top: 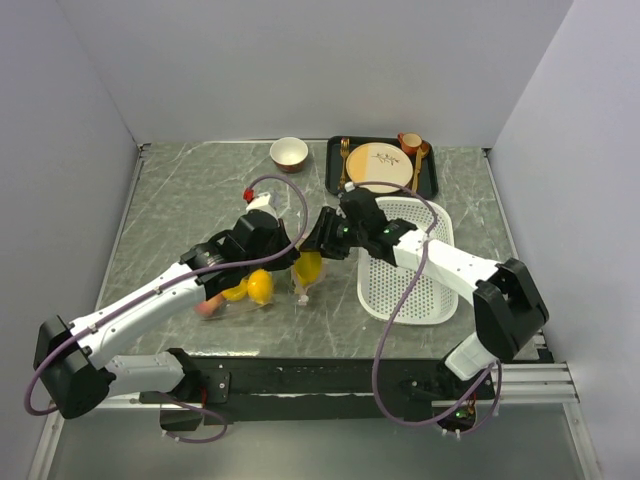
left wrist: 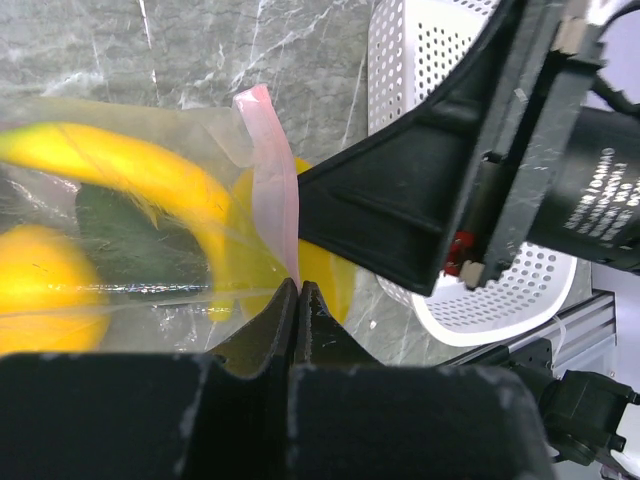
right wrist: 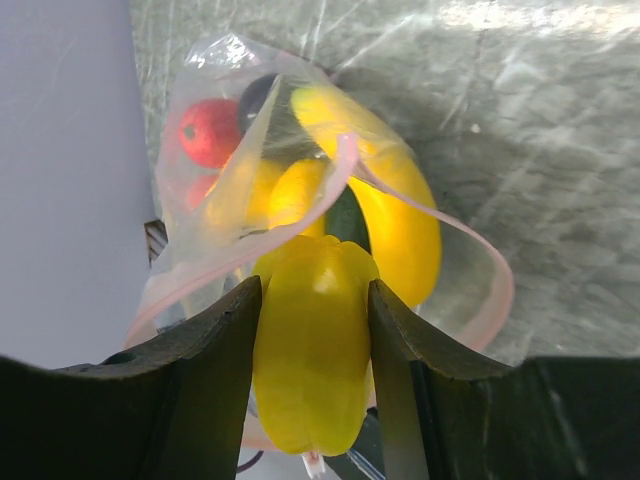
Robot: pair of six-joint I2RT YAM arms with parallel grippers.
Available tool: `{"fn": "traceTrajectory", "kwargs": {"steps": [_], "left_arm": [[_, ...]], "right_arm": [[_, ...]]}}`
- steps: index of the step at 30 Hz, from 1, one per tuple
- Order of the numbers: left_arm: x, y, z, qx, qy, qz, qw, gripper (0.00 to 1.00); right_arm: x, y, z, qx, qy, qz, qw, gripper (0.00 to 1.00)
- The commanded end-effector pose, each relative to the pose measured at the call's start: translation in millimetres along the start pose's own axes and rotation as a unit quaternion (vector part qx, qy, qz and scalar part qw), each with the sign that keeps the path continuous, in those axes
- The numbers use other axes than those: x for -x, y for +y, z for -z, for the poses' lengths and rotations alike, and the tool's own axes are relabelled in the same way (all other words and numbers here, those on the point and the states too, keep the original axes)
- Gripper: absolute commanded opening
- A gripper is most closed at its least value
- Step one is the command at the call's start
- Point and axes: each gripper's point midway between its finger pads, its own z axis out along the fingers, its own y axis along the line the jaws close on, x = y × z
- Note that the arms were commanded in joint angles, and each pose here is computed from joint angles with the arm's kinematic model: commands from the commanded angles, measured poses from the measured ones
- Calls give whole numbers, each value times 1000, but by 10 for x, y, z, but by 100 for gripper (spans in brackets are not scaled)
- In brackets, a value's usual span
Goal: Place the food in the zip-top bag and seal the zipper
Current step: Place the fake fruit in the zipper food storage bag.
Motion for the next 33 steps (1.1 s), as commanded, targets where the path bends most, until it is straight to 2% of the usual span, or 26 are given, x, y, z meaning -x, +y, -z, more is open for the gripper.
{"fn": "traceTrajectory", "kwargs": {"steps": [1,7,10,16,18,19,22,25,29,33], "left_arm": [[231,-163,127,-26,-35,6,999,1],[247,-214,78,-23,-26,1,999,1],[247,-228,97,-31,-29,6,999,1],[297,-208,148,-27,-41,8,999,1],[321,-209,172,-28,-47,11,998,1],[322,-206,173,-28,-48,11,998,1],[321,-188,182,-28,-52,15,998,1],[317,-180,175,-26,-52,17,998,1],[306,-182,148,-25,-49,15,998,1],[318,-169,143,-19,-50,12,999,1]], "right_arm": [[52,351,-15,52,-2,10,999,32],[14,415,-95,63,13,12,998,34],[-14,487,-190,72,20,7,997,41],[-125,539,-353,75,36,13,996,42],[-186,540,-362,82,50,13,995,48],[-205,556,-358,88,54,18,995,54],[-255,526,-319,90,59,25,994,66],[-264,483,-233,85,52,36,994,71],[-250,473,-60,77,36,47,995,72],[-100,256,166,16,-26,54,998,73]]}}
